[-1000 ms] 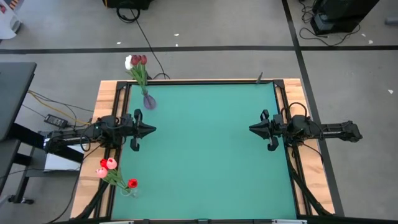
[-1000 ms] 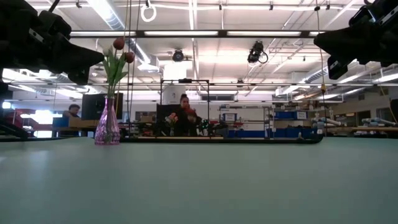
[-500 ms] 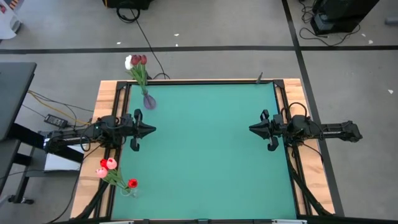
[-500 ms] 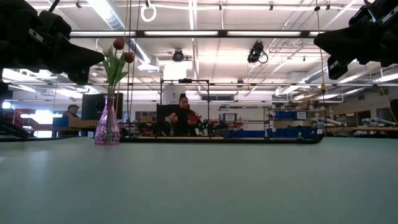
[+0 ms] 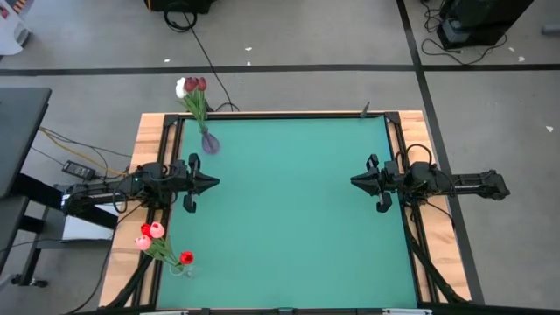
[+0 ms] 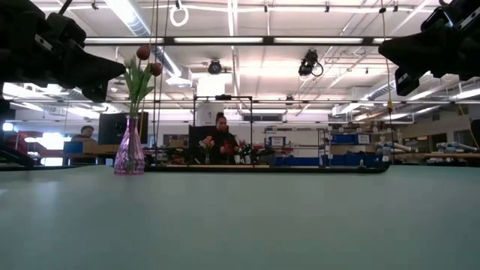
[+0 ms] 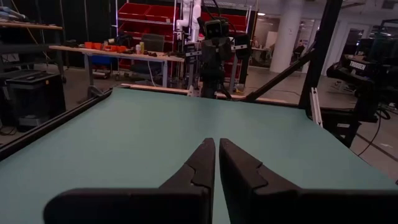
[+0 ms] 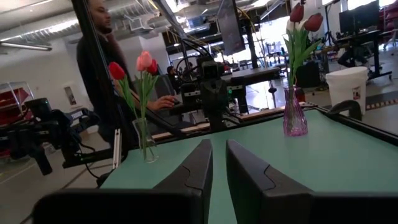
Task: Sort flowers into vase by color
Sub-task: Return to Home Position
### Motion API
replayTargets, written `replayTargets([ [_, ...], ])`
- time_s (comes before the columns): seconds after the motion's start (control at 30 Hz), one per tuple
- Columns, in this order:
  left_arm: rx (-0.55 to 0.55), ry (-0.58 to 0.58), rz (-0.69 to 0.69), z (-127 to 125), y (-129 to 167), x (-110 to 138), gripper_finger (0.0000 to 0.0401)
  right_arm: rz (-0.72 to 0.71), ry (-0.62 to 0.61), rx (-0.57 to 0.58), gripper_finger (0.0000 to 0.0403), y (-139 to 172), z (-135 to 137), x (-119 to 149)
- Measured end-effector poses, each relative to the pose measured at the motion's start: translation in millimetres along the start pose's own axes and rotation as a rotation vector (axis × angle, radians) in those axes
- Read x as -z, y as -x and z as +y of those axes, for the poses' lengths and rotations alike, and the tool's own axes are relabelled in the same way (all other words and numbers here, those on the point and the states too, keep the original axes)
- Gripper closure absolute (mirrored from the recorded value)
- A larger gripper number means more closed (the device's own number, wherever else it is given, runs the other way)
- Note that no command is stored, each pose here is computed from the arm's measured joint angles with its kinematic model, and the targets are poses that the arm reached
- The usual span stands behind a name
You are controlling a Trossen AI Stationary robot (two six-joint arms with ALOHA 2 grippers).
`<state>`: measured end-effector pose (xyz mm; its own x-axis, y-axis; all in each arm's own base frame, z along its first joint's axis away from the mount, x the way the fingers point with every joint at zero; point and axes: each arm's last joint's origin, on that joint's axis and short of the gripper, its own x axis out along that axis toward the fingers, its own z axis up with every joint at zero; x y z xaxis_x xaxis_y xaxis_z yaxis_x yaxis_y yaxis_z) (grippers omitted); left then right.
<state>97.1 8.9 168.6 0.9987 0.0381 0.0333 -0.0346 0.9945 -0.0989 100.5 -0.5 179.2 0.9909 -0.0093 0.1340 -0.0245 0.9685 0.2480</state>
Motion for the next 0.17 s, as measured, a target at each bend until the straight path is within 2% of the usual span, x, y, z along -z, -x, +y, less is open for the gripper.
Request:
replayTargets([
  [0.17, 0.0, 0.0, 0.0, 0.0, 0.0, 0.0, 0.0371, 0.0, 0.0, 0.0, 0.0347, 0.0, 0.0, 0.0],
])
